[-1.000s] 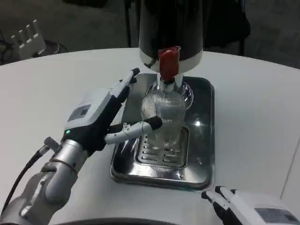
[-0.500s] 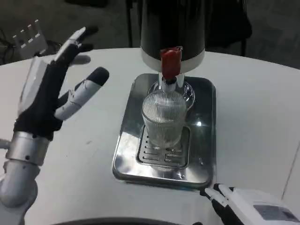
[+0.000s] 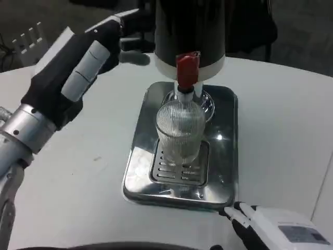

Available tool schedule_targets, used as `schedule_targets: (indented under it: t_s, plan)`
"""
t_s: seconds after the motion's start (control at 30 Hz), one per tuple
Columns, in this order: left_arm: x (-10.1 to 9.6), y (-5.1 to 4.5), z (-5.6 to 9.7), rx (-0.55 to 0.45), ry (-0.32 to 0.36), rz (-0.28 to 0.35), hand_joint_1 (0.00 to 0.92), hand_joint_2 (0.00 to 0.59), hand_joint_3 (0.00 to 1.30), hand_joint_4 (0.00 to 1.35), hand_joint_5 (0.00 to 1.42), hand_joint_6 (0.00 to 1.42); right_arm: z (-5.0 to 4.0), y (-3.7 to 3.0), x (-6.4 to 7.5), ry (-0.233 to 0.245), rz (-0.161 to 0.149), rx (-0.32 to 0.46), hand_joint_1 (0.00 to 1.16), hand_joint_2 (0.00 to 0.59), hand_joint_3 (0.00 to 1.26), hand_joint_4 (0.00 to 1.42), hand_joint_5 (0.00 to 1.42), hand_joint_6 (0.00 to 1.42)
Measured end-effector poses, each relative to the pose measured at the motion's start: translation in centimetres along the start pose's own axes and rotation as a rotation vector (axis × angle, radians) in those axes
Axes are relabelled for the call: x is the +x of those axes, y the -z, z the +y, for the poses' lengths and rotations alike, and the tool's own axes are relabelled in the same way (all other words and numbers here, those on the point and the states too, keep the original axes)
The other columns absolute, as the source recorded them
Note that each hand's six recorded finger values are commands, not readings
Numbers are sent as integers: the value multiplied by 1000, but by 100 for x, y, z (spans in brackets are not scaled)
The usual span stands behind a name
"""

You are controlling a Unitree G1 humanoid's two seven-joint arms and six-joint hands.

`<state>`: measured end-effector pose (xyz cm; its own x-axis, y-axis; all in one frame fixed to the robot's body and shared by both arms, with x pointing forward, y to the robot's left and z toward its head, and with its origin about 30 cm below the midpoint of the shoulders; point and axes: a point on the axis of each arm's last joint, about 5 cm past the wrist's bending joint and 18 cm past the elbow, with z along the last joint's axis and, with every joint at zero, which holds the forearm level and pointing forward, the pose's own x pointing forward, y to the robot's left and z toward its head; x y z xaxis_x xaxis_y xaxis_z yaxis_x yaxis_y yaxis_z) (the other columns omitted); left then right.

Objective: Grasp the cup under the faucet to collect the drink, then remove the cup.

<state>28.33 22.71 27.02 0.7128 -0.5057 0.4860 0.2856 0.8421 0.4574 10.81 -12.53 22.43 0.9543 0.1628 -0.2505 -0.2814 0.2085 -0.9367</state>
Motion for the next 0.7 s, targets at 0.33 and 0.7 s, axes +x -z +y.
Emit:
schedule_targets:
  t_s: [0.33,0.7]
  plan:
    - [163,-116,16,42,123,-8,0,80,233,164,278,344,2,-1,-9,0,-1,3,88,490,84,0,0,0]
    - [336,-102,-18,34,165,20,0,76,226,156,274,343,2,-18,-19,14,-13,-19,93,487,76,0,0,0]
